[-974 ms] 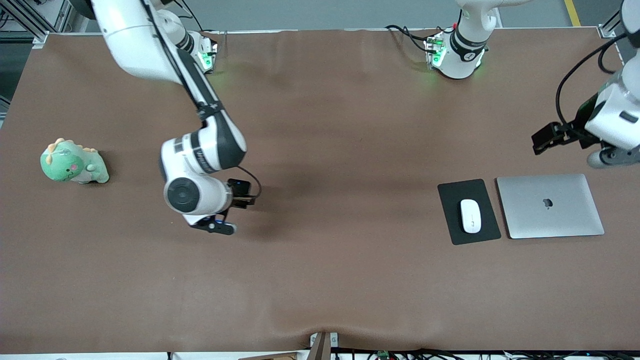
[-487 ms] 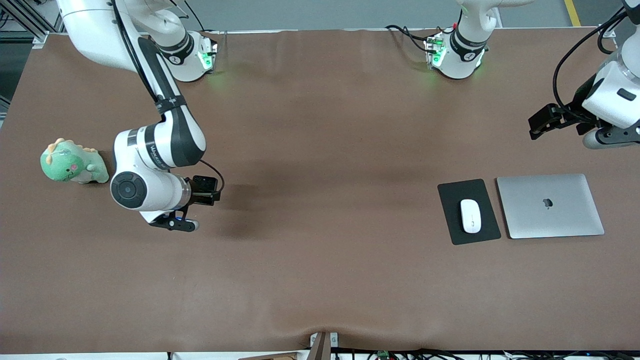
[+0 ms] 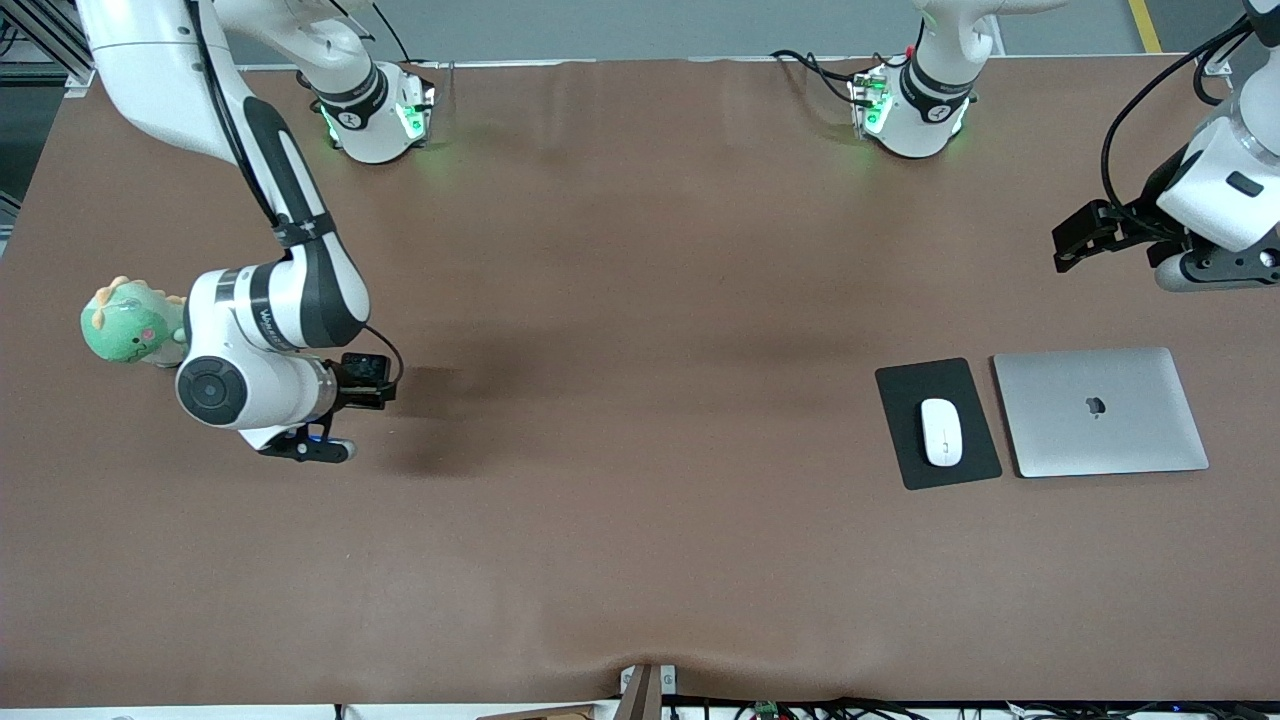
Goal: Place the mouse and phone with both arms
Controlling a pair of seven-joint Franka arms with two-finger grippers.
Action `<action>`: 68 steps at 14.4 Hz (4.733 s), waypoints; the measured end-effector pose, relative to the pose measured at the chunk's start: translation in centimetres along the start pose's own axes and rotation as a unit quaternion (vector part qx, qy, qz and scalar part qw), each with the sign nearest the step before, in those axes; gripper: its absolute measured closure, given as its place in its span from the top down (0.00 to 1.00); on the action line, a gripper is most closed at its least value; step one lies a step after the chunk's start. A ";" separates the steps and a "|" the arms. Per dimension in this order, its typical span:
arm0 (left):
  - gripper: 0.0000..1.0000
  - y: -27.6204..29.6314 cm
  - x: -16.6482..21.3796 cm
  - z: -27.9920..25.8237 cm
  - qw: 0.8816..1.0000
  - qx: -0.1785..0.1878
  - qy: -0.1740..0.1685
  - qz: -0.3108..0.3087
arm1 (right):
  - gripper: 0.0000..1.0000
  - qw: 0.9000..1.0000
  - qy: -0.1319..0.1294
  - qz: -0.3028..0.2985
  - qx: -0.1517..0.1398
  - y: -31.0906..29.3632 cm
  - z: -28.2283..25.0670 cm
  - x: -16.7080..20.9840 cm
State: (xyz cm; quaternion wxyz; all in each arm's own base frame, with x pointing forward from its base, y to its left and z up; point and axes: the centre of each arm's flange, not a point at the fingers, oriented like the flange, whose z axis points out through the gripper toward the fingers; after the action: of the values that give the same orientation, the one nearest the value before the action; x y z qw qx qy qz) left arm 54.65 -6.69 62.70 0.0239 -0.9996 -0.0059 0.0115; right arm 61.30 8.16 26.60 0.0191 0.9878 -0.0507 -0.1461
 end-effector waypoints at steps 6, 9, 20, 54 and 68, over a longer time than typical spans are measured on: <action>1.00 -1.3 -1.0 -0.5 1.000 0.002 -0.002 -0.011 | 0.80 1.000 0.017 -0.023 0.010 6.7 4.5 -0.8; 1.00 -1.4 -1.4 -0.7 1.000 0.003 -0.004 -0.011 | 0.80 0.999 0.022 -0.047 0.014 8.8 5.3 -1.5; 1.00 -1.4 -1.5 -0.8 1.000 0.003 -0.003 -0.011 | 0.80 0.992 0.042 -0.120 0.022 16.0 10.8 -3.9; 1.00 -1.2 -2.3 -1.6 1.000 -0.003 -0.003 -0.011 | 1.00 0.986 0.079 -0.148 0.021 12.8 -19.6 2.1; 1.00 -1.2 -2.4 -1.5 1.000 -0.003 -0.005 -0.011 | 1.00 0.984 0.090 -0.149 0.029 14.8 -35.7 -11.4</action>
State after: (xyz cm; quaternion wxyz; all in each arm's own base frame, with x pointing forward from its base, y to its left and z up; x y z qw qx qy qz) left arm 52.27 -5.56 64.35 0.0213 -0.9995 -0.0169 0.0159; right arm 59.44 -4.57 64.76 -0.0268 0.9935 0.0952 -0.0559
